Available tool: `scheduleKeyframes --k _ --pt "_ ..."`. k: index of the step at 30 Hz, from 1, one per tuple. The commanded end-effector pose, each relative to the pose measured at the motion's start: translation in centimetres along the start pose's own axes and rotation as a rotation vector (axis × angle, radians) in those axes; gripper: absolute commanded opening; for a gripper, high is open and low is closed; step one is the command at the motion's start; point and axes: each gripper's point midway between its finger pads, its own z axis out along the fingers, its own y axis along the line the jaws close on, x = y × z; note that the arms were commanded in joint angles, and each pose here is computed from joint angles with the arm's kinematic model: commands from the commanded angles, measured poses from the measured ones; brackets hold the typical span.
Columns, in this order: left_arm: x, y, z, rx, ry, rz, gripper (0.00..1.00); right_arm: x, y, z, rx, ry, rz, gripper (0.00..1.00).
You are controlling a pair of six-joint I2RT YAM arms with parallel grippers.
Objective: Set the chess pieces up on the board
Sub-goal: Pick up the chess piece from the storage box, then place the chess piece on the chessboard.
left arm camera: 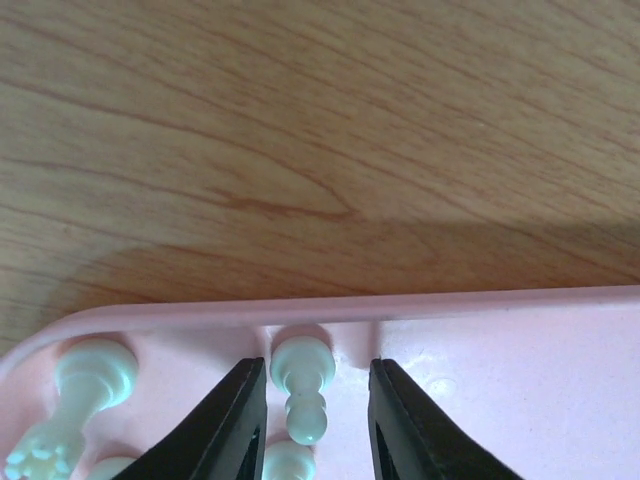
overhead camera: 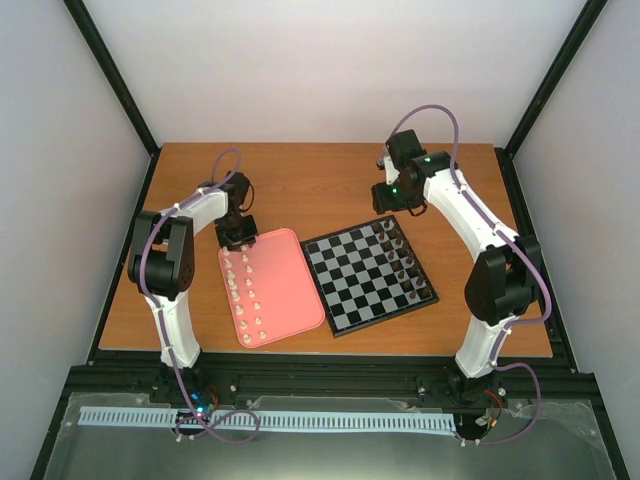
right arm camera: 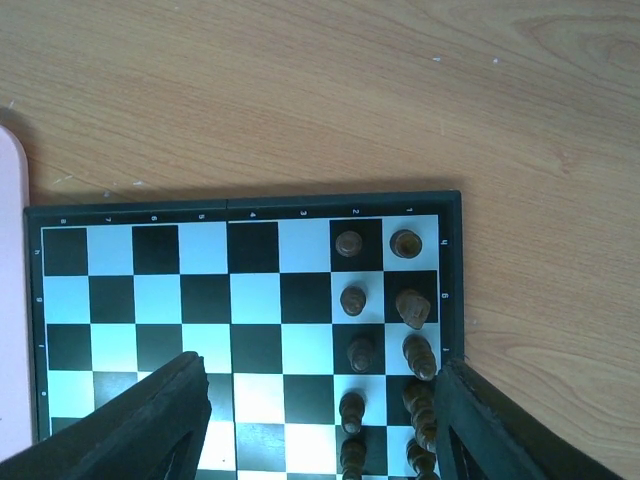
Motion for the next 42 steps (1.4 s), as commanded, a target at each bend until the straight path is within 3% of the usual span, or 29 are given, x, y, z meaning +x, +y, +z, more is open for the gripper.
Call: scheduleKeyframes --k 1,7,13,19,27,33,42 --pt "-1.2 -0.7 -0.1 0.028 -0.023 0.01 0.3 -0.4 -0.3 0.0 -0.001 0.0 0.005 0.62" --pt "-1.6 -0.8 -0.1 0.03 -0.023 0.016 0.28 -0.4 -0.2 0.3 -0.011 0.009 0.006 0.61" --pt "-2.0 -1.0 -0.3 0.028 -0.028 0.036 0.11 -0.4 -0.1 0.6 -0.018 0.015 0.01 0.6" --pt "-1.3 -1.0 -0.2 0.039 -0.005 0.04 0.01 -0.4 -0.1 0.7 -0.019 0.018 0.011 0.6" --pt "-0.7 -2.1 -4.3 0.086 -0.013 0.075 0.01 -0.5 -0.2 0.7 -0.013 0.01 0.017 0.59" --pt "0.9 -7.0 -7.3 0.148 -0.022 0.188 0.01 -0.7 -1.0 0.3 0.016 -0.009 0.041 0.59" --pt "5.2 -16.9 -7.3 0.205 0.044 0.405 0.01 -1.2 -1.9 -0.4 0.042 -0.028 0.057 0.59"
